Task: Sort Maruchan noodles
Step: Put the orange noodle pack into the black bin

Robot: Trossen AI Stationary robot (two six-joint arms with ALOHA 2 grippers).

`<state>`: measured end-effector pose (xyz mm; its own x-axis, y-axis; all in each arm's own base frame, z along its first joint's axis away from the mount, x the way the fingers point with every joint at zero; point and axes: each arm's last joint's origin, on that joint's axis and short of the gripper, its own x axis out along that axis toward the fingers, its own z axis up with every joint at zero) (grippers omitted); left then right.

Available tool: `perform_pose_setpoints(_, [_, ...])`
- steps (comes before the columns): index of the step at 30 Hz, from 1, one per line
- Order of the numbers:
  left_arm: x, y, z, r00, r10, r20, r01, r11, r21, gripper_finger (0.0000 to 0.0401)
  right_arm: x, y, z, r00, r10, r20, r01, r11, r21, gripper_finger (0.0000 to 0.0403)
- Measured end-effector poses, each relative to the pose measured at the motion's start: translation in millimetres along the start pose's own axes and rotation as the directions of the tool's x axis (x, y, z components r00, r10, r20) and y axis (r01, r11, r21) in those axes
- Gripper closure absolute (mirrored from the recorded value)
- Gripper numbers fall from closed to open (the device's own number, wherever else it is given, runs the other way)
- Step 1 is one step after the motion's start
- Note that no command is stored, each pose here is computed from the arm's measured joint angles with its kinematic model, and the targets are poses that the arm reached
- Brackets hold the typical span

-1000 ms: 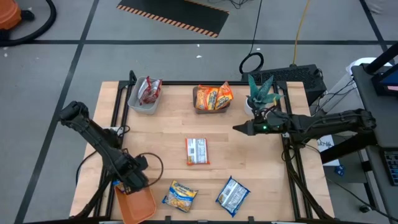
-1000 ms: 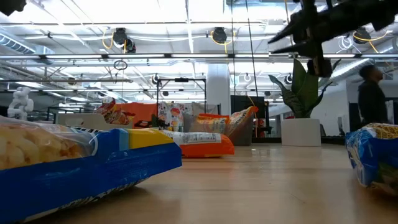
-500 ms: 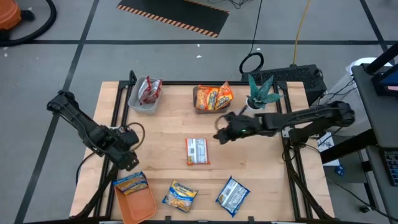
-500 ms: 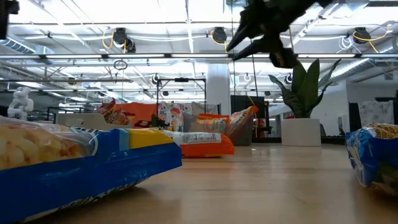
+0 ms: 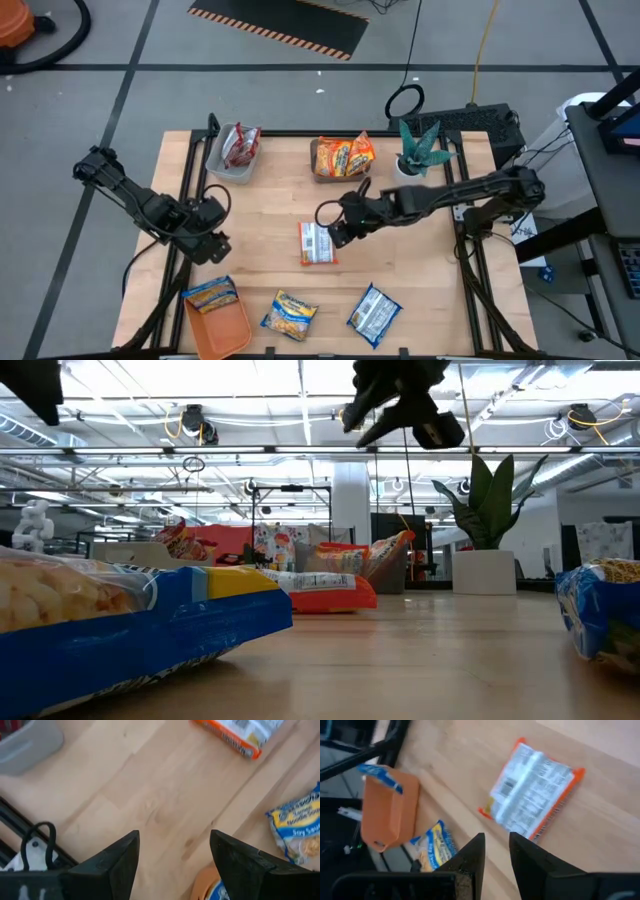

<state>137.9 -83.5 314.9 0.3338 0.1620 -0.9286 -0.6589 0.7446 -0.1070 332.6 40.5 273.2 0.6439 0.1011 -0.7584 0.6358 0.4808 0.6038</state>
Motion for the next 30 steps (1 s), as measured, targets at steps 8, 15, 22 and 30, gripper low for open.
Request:
perform_pose_setpoints(8, [-0.1,0.2,2.9,0.995,0.022,0.099,-0.019,0.999,-0.026,0.0155,0.0,-3.9,-6.7,0.998,-0.056,-0.034,0.056,0.998,0.004,0.0319])
perform_pose_setpoints(15, [-0.1,0.3,3.4,0.993,0.026,0.116,-0.022,0.999,-0.032,0.0155,0.0,7.0,-7.6,0.992,-0.014,0.126,-0.004,0.991,0.137,0.0319])
perform_pose_setpoints(22, [-0.2,0.5,4.2,0.989,0.033,0.142,-0.027,0.999,-0.038,0.0155,7.2,-3.9,-10.6,0.996,-0.077,-0.033,0.08,0.992,0.096,0.0318])
perform_pose_setpoints(30, [0.0,0.7,6.2,0.985,0.039,0.166,-0.031,0.998,-0.051,0.0155,38.4,-5.3,-31.8,0.975,-0.109,-0.194,0.117,0.993,0.03,0.0287])
